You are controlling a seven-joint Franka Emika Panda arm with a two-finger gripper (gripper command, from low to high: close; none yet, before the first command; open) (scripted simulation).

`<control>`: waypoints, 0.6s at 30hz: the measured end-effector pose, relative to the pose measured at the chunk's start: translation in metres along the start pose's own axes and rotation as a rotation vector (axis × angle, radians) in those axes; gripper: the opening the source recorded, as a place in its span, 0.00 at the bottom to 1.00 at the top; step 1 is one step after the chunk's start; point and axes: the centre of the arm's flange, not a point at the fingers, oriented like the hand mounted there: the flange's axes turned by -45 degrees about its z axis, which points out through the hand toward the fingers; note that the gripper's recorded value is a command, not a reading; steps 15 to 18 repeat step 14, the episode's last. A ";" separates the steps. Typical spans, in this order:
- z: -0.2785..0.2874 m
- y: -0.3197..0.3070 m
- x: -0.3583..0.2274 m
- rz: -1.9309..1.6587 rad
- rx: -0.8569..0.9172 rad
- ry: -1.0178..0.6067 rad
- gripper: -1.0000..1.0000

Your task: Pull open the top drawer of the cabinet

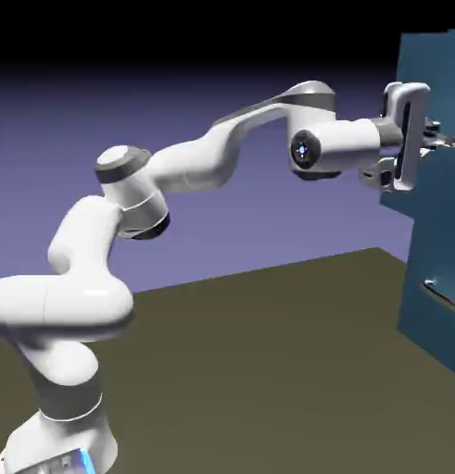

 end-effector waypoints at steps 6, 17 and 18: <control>-0.064 0.000 0.000 0.000 0.001 0.000 0.00; -0.136 -0.001 0.000 -0.002 -0.003 0.001 1.00; -0.136 -0.001 0.000 -0.002 -0.003 0.001 1.00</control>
